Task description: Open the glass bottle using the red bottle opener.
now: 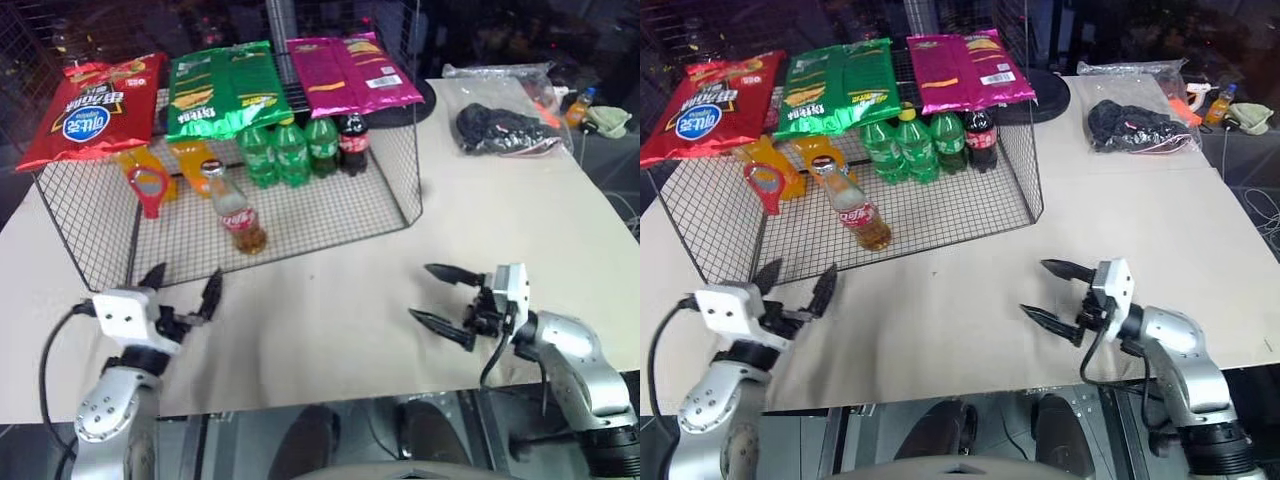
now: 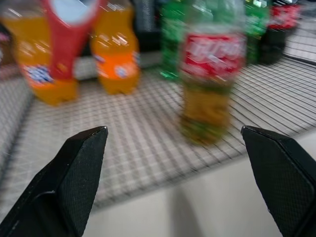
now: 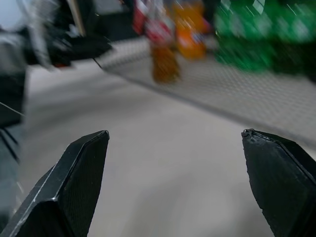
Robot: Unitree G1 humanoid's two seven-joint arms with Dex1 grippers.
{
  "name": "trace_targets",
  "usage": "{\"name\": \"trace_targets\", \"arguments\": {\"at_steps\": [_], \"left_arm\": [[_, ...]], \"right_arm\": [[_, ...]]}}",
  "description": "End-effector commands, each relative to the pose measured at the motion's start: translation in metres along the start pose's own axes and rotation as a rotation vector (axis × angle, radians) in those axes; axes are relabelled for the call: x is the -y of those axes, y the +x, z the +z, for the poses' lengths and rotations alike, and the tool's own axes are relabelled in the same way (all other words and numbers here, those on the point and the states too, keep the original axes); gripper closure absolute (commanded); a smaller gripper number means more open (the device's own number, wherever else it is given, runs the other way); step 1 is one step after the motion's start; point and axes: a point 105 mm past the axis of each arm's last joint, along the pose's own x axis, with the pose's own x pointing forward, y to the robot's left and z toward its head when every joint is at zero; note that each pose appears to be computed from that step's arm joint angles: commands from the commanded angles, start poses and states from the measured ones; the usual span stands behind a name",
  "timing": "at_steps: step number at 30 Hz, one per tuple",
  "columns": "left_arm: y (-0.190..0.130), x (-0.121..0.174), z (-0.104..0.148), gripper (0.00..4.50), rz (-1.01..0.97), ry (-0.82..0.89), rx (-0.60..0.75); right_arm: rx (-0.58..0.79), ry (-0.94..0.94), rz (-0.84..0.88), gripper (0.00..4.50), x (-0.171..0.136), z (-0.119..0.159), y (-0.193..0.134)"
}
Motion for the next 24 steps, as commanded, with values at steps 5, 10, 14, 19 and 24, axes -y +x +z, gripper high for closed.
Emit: {"name": "trace_targets", "arguments": {"at_steps": [5,10,14,19,24], "left_arm": [[0.028,-0.042,0.033,0.0,0.103,0.051,0.119],[0.056,-0.049,0.054,0.0,0.095,0.056,0.195],[0.068,-0.057,0.063,0.0,0.114,0.068,0.226],[0.076,-0.054,0.061,0.0,0.107,0.05,0.234],[0.087,-0.057,0.059,0.0,0.122,0.051,0.245]], "right_arm": [[0.03,-0.107,0.051,0.15,-0.014,0.025,0.031],[0.085,-0.154,0.076,0.15,-0.013,0.041,0.044],[0.152,-0.181,0.09,0.15,-0.011,0.06,0.052],[0.164,-0.196,0.097,0.15,-0.009,0.065,0.057],[0.148,-0.206,0.095,0.15,-0.007,0.061,0.057]]}}
